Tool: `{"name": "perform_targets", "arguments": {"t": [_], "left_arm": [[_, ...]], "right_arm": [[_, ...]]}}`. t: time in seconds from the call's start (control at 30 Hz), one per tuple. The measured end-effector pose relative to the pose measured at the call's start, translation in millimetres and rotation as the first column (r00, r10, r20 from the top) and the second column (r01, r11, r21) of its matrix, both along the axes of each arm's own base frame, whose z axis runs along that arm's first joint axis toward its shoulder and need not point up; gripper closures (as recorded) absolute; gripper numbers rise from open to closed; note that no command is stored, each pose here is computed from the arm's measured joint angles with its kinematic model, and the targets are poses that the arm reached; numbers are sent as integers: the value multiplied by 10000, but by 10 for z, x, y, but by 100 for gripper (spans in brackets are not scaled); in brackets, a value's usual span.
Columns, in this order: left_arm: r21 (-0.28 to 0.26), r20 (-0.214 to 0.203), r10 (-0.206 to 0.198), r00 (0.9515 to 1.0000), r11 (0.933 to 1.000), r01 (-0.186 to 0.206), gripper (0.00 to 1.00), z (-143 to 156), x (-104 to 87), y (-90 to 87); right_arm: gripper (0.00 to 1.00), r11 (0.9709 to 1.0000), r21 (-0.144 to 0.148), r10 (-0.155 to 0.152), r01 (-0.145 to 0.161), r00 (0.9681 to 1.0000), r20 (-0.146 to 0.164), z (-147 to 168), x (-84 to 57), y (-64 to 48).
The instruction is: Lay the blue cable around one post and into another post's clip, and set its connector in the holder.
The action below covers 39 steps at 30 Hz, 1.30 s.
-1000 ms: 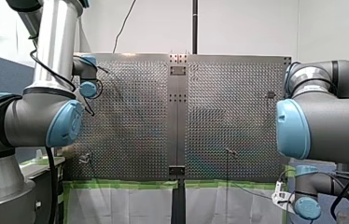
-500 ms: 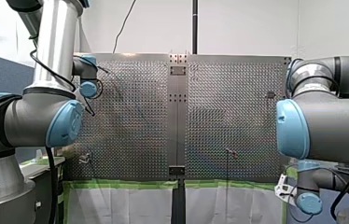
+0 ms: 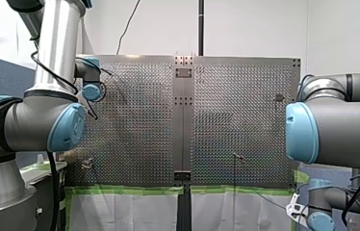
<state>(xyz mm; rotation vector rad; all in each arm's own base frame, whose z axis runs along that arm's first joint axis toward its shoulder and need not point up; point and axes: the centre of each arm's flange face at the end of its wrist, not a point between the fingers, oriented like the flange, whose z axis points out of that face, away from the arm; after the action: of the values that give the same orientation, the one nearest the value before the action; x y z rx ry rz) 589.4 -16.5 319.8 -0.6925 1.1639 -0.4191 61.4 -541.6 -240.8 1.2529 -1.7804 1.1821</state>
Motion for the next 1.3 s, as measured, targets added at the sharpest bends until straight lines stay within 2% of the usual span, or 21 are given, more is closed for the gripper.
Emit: {"name": "perform_targets", "arguments": {"t": [0.13,0.23,0.3,0.37,0.47,0.57,0.67,0.77,0.83,0.93,1.03,1.17,1.3], "left_arm": [[0,0,0,10000,10000,0,1,0,0,0],[0,-2,0,10000,10000,0,1,-1,0,0],[0,-2,0,10000,10000,0,1,-1,0,0],[0,-2,0,10000,10000,0,1,-1,0,0],[0,-3,-2,10000,10000,2,1,-1,0,-1],[-8,-18,-5,10000,10000,5,1,-3,-2,-4],[-89,-11,23,10000,10000,-23,1,-4,-4,1],[-313,41,15,10000,9995,-13,1,-8,-7,6],[-492,91,19,10000,9988,-15,1,-10,-9,9],[-791,132,38,9999,9969,-28,1,-54,-21,13],[-964,76,-35,10000,9953,42,1,-177,-3,11],[-1035,-209,-118,9997,9946,96,1,-386,34,3],[-894,-415,135,9990,9958,-172,1,-475,43,31]], "right_arm": [[100,9977,-163,649,-653,9975,-263,146,98,-85],[100,9933,-229,1126,-1137,9927,-437,276,183,-144],[100,9891,-271,1434,-1449,9883,-519,381,233,-191],[100,9859,-285,1633,-1650,9851,-535,481,264,-227],[100,9825,-341,1815,-1833,9821,-499,630,296,-258],[100,9803,-381,1923,-1940,9803,-447,757,326,-254],[100,9805,-393,1911,-1925,9809,-374,869,332,-219],[100,9820,-483,1814,-1824,9831,-244,988,340,-188],[100,9825,-617,1751,-1759,9844,-180,1078,341,-205],[100,9811,-899,1706,-1715,9852,-178,1245,339,-268],[100,9777,-1201,1706,-1722,9851,-233,1419,341,-344],[100,9717,-1581,1726,-1755,9845,-318,1641,348,-436],[100,9648,-1934,1735,-1783,9839,-416,1861,351,-520]]}}
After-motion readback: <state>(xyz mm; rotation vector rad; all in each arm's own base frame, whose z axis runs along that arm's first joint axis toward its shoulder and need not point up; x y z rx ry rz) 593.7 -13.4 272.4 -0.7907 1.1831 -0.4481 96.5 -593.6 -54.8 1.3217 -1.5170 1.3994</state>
